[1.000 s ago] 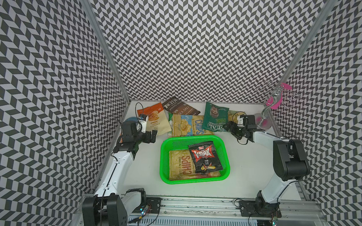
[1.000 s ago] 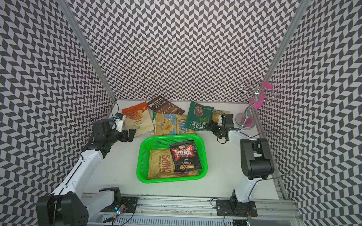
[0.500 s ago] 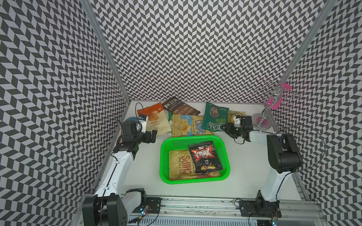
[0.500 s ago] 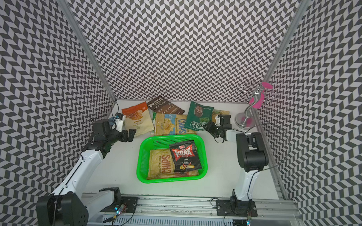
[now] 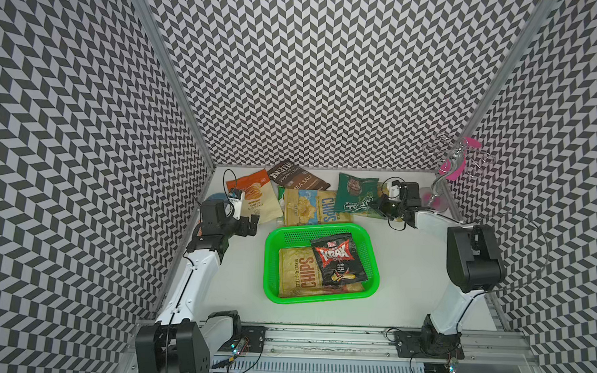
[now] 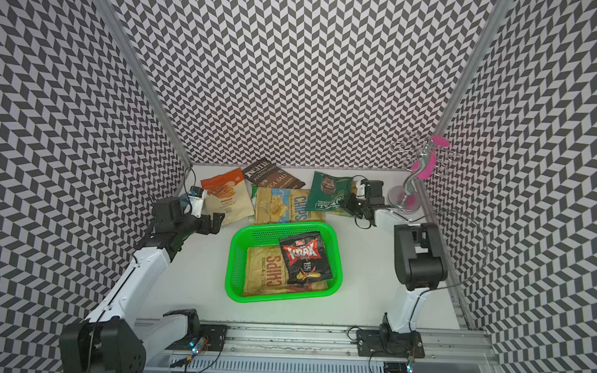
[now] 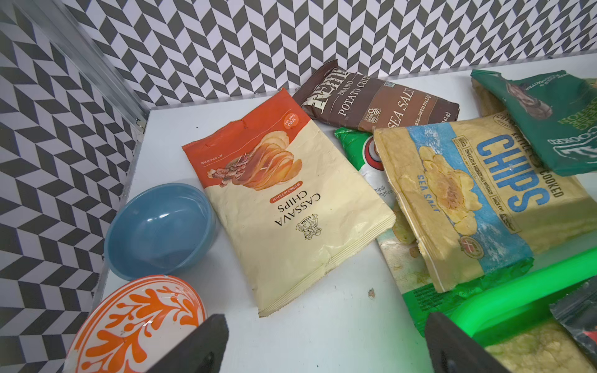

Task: Put the potato chips into the basket
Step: Pick up the potato chip from the center of the board, then place the potato chip in the basket.

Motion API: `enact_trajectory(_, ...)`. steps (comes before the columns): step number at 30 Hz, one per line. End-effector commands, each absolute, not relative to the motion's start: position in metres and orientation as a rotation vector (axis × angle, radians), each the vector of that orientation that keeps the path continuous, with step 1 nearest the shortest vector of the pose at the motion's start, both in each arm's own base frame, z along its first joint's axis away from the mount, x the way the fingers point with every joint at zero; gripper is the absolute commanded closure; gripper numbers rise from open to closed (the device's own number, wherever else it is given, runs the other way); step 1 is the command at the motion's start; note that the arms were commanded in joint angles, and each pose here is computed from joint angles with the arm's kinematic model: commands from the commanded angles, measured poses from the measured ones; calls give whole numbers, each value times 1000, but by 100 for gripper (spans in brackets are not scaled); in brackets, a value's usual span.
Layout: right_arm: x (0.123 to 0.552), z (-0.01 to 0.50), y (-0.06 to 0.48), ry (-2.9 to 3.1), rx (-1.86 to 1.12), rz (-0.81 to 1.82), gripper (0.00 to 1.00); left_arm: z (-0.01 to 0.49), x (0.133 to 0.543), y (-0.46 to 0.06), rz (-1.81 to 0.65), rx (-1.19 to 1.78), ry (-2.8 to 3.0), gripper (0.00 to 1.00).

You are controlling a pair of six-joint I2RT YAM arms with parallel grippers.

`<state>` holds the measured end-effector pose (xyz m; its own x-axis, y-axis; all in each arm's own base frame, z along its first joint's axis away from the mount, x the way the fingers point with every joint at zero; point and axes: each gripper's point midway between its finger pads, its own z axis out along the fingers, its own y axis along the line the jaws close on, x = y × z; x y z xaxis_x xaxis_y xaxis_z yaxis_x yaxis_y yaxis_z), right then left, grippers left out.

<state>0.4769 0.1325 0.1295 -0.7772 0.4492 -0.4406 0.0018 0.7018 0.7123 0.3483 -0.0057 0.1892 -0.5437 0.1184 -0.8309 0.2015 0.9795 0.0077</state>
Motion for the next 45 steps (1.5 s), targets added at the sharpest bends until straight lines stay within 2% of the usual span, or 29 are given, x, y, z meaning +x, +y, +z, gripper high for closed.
enact_trajectory(1,487,219,134,2111,195,941,100,191,347,-9,-117,236,2140,1)
enact_trajectory(10,470,350,157,1910,-20,1035,100,192,346,-9,-121,237,2136,1)
enact_trajectory(16,429,423,190,1776,-178,1100,100,196,347,-9,-118,245,2127,1)
enact_trajectory(20,397,450,209,1726,-262,1211,100,204,347,-11,-116,276,2114,1)
enact_trajectory(30,316,446,299,1796,-667,1379,100,231,344,-22,-111,430,2063,1)
enact_trajectory(37,256,427,338,1777,-952,1475,100,253,349,-30,-149,474,2031,1)
enact_trajectory(41,244,392,361,1892,-1065,1284,100,261,352,-44,-233,561,2025,1)
enact_trajectory(45,255,345,376,2061,-1096,803,100,265,351,-61,-345,642,2011,1)
